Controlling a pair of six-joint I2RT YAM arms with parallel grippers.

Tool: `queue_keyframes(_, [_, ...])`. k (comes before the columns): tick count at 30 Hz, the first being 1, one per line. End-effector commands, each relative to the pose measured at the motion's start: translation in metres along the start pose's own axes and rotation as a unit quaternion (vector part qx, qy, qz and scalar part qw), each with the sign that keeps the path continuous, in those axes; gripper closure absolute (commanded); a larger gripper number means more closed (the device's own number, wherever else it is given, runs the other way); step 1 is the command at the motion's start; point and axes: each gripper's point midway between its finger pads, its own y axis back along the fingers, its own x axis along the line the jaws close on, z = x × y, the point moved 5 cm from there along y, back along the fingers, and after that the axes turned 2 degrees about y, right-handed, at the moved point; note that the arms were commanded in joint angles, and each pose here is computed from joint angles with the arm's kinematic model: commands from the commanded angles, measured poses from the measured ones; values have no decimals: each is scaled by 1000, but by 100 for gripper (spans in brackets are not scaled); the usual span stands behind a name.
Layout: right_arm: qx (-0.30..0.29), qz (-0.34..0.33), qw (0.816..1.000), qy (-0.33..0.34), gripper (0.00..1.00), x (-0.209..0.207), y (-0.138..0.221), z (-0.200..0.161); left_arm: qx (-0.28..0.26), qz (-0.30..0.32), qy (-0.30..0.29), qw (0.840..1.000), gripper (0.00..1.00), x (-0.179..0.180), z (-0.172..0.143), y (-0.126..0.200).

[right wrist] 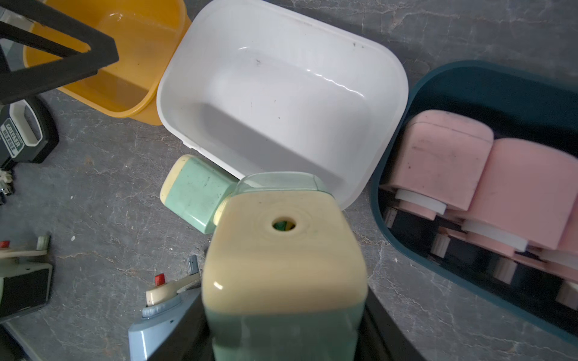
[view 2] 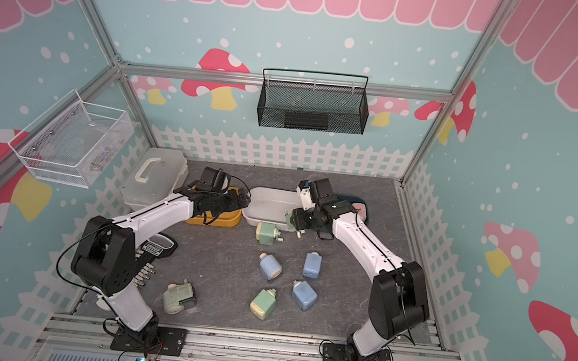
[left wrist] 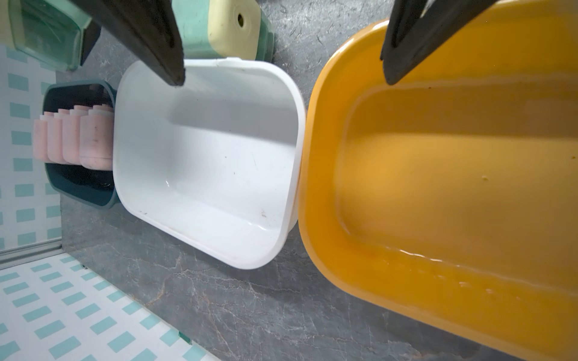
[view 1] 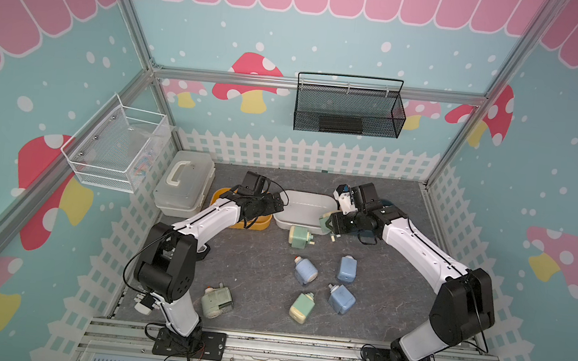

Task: Place the pencil sharpeners by color into the storage box
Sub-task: Place the pencil sharpener in the storage box.

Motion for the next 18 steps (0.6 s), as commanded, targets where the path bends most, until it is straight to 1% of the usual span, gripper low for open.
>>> queue_keyframes(1, [-11, 4, 999, -46, 100, 3, -2, 13, -7, 14, -17, 1000, 2, -1, 13, -11])
queue_keyframes(3, [-13, -6, 997, -71, 100, 1, -2, 19, -3, 16, -23, 1000, 2, -2, 17, -22])
queue_keyframes(6, [-17, 6, 996, -87, 100, 4, -2, 27, 9, 12, -30, 999, 2, -5, 20, -38])
queue_keyframes(9, [-18, -3, 995, -102, 100, 2, -4, 31, 22, -1, -32, 999, 2, -9, 21, -50])
queue_keyframes(12, [-10, -19, 994, -111, 100, -2, -6, 33, 30, -16, -32, 999, 2, -15, 22, -57])
queue_keyframes(18, [9, -17, 994, -109, 100, -2, -12, 37, 49, -44, -35, 997, 2, -27, 18, -63])
